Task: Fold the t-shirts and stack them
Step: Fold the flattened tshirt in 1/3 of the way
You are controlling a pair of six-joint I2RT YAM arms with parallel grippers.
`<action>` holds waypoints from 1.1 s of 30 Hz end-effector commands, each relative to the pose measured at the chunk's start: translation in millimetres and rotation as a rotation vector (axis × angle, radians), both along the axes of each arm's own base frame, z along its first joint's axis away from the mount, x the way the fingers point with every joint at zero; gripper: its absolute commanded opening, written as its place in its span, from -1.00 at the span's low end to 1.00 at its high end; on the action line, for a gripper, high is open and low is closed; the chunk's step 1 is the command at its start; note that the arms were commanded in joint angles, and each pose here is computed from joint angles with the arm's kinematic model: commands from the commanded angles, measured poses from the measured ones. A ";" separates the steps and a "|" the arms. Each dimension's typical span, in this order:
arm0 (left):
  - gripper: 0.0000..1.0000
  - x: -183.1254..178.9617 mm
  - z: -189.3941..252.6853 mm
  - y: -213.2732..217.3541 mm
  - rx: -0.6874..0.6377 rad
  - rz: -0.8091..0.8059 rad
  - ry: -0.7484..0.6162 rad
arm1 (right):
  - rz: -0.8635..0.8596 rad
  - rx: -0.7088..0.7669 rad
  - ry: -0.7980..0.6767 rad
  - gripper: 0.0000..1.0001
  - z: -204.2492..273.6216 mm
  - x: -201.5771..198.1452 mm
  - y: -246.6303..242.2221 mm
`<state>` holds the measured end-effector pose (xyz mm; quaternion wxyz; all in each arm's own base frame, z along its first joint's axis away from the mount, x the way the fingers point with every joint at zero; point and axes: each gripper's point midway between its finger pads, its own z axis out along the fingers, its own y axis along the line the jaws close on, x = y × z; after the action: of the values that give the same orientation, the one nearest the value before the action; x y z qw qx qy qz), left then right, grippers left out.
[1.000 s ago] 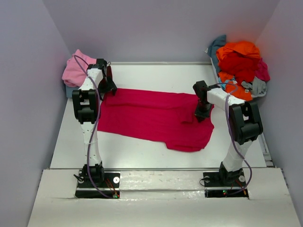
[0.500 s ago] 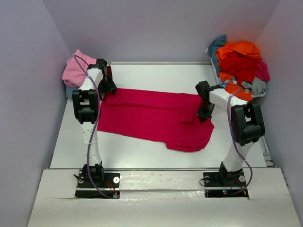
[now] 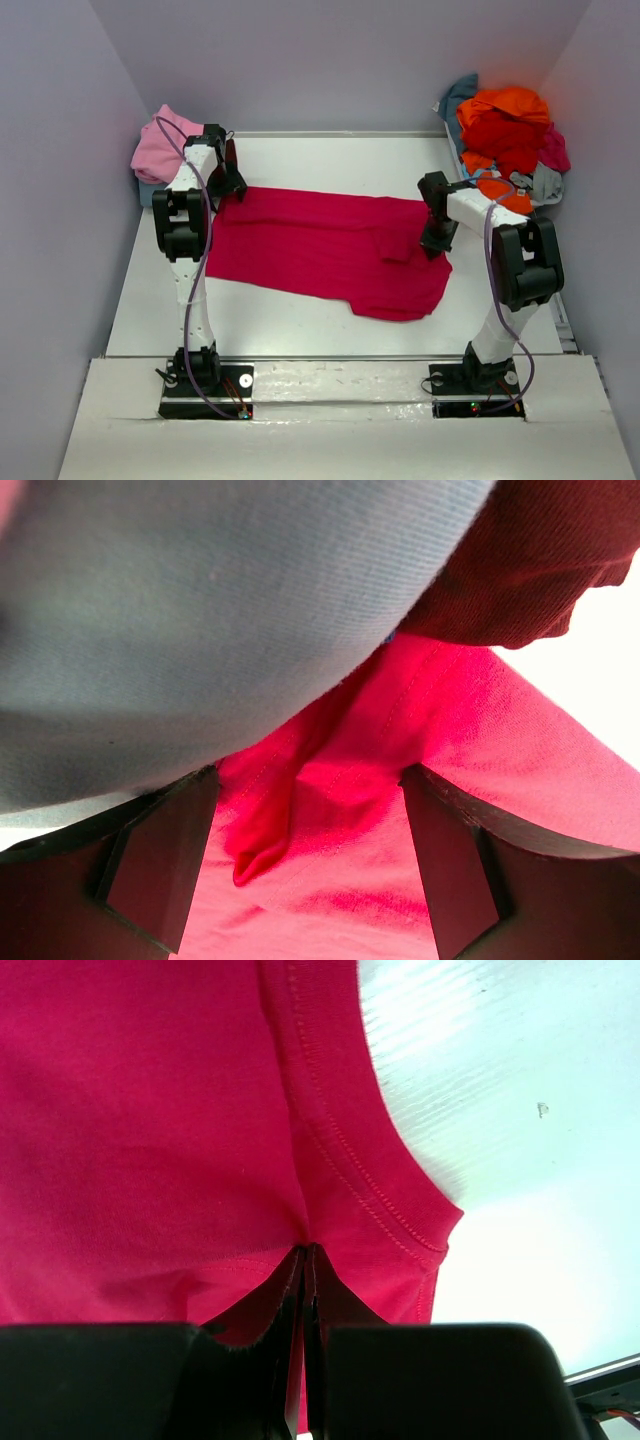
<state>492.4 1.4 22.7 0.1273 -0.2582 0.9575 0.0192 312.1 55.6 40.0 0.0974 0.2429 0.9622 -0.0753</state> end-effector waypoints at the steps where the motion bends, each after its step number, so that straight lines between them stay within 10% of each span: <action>1: 0.74 -13.8 -18.3 22.6 0.048 0.030 0.065 | -0.024 -0.033 -0.028 -0.86 10.8 -1.8 -16.0; 15: 0.74 -13.7 -19.3 22.6 0.047 0.030 0.066 | -0.015 -0.012 -0.006 -0.82 3.6 -7.2 -16.0; 23: 0.74 -13.9 -12.9 22.9 0.050 0.029 0.054 | 0.052 0.057 -0.047 -0.01 16.8 6.9 -3.0; 33: 0.74 -8.9 15.2 28.6 0.081 0.044 -0.005 | 0.063 0.058 -0.079 0.10 36.1 18.0 -1.7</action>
<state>491.9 2.6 23.9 0.1294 -0.2589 0.9570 0.0216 319.1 53.6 51.2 0.1008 0.2205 0.9690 -0.0480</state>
